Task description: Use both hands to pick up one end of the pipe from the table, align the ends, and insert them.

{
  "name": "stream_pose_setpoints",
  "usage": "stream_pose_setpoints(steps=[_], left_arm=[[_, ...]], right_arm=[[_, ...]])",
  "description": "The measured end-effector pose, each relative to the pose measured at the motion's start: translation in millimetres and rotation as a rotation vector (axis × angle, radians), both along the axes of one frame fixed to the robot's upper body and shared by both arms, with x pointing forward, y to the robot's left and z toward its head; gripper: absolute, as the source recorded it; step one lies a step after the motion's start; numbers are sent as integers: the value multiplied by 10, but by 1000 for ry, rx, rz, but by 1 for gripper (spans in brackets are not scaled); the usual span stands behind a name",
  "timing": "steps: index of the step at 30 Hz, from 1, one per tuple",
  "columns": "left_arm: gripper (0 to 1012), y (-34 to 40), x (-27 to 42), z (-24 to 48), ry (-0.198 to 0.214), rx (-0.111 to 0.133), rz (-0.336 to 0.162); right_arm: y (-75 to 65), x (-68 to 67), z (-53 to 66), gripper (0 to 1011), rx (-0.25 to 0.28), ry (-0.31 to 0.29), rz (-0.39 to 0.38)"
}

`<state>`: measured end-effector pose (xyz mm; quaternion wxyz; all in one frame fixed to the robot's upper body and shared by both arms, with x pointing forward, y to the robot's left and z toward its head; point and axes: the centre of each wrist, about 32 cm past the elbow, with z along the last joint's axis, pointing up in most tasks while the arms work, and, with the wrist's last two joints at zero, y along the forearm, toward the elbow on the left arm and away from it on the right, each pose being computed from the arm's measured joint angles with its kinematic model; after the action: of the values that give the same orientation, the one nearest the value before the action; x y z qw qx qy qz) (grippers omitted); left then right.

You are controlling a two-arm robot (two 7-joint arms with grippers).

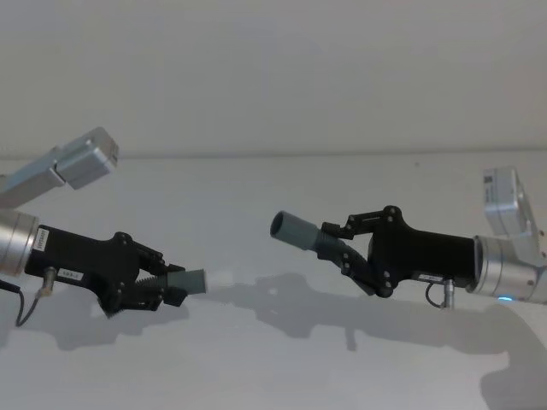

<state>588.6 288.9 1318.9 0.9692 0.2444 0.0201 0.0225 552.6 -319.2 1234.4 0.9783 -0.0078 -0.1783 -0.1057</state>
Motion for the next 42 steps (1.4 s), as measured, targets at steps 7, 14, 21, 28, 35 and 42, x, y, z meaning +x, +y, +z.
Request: stream_pose_setpoints(steps=[7, 14, 21, 28, 35, 42], left_arm=[[323, 0, 0, 0, 0, 0, 0], [323, 0, 0, 0, 0, 0, 0], [323, 0, 0, 0, 0, 0, 0], [323, 0, 0, 0, 0, 0, 0], [323, 0, 0, 0, 0, 0, 0], [323, 0, 0, 0, 0, 0, 0]], right_arm=[[-67, 116, 31, 204, -4, -40, 116], [-113, 234, 77, 203, -15, -79, 232], [-127, 363, 111, 203, -31, -117, 346], [-99, 491, 143, 203, -42, -159, 436], [-68, 545, 157, 203, -49, -186, 446], [-51, 558, 165, 204, -68, -214, 393]])
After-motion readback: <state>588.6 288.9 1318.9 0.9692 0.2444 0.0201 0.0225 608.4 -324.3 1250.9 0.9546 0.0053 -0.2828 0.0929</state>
